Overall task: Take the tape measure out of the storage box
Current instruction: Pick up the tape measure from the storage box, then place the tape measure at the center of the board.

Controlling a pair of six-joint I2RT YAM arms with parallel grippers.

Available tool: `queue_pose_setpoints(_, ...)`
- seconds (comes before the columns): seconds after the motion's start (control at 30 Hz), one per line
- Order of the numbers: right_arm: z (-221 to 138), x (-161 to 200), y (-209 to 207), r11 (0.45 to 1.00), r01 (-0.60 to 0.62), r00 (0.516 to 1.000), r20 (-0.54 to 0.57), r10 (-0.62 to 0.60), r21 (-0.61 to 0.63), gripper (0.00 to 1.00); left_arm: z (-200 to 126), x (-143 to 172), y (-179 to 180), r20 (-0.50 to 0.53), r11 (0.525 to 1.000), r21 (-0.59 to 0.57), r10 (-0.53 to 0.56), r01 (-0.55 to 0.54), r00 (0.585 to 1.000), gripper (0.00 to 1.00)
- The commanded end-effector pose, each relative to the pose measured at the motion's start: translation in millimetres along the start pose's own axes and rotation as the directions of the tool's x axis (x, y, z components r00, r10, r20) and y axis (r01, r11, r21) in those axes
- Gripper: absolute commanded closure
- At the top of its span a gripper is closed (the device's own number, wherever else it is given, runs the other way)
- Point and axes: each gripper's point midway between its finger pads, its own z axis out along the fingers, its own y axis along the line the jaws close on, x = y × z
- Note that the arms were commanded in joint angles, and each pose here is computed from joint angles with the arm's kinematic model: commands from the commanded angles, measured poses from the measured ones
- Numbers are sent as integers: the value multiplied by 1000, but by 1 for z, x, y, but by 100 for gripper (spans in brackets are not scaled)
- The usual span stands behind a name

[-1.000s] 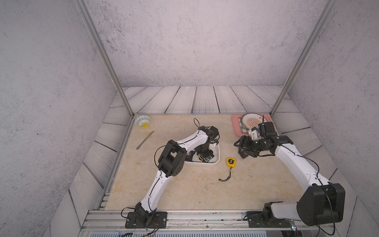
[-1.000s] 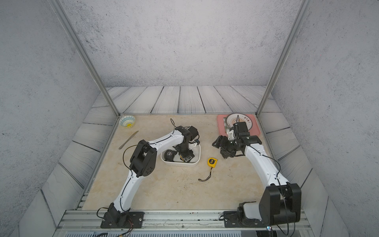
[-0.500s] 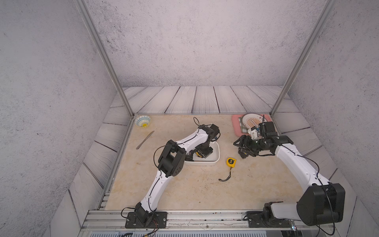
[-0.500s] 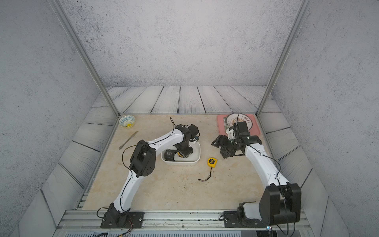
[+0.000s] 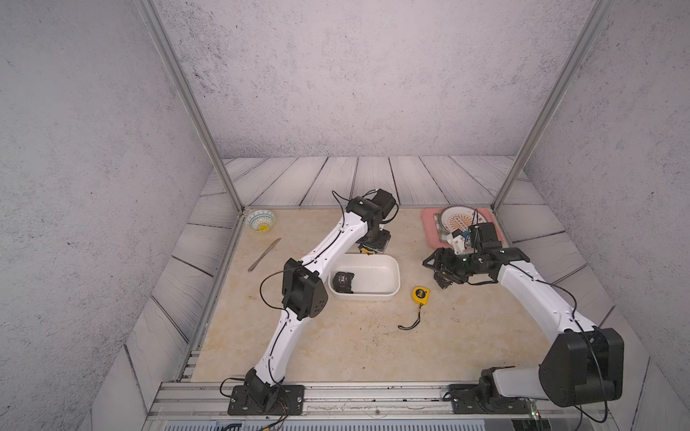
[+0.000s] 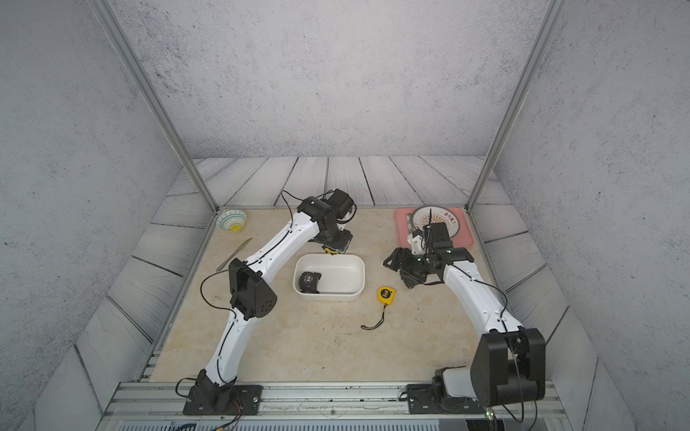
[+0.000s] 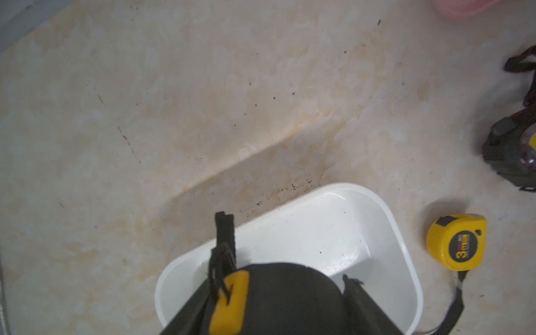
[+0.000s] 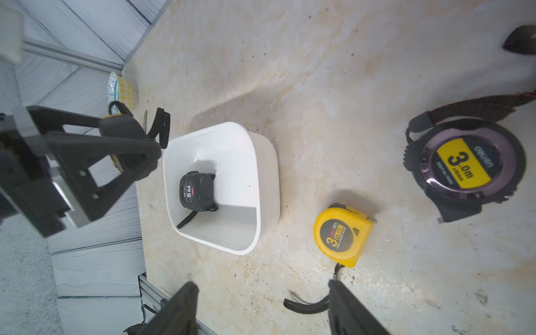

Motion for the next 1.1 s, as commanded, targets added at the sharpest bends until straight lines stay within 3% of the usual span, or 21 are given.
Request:
queue_pose_setpoints(0.0,-3,-3,15,994,106,993,49,-104,-38,28,-23,11,-7,-82,956,121,-260,268,962,100)
queue_pose_setpoints(0.1,-4,-6,31,983,175,982,81,-170,-56,28,-36,6,-21,-120,884,204,-403,420,907,100)
queue_pose_setpoints(0.17,-5,-9,41,974,216,972,109,-208,-72,28,-39,4,-30,-196,784,273,-522,558,830,100)
queue_pose_setpoints(0.27,-5,-13,55,959,262,958,144,-247,-104,28,-35,-3,-44,-340,545,368,-675,753,655,100)
queue_pose_setpoints(0.33,-4,-15,64,950,280,953,161,-258,-135,28,-30,-7,-54,-431,346,408,-743,845,513,100)
queue_pose_setpoints(0.4,-3,-17,70,946,287,950,171,-261,-153,28,-31,-6,-57,-477,247,399,-766,883,431,100)
queue_pose_setpoints(0.53,0,-18,83,934,307,944,184,-275,-183,28,-47,-11,-51,-489,155,401,-797,903,354,100)
queue_pose_setpoints(0.63,5,-14,93,922,334,937,173,-303,-193,29,-52,-16,-48,-487,114,404,-813,908,319,100)
queue_pose_setpoints(0.97,28,-20,114,910,325,943,167,-289,-259,28,-53,-19,-52,-509,38,406,-821,913,260,100)
queue_pose_setpoints(1.07,33,-27,120,906,328,942,168,-291,-266,28,-49,-18,-54,-533,-6,417,-812,909,239,100)
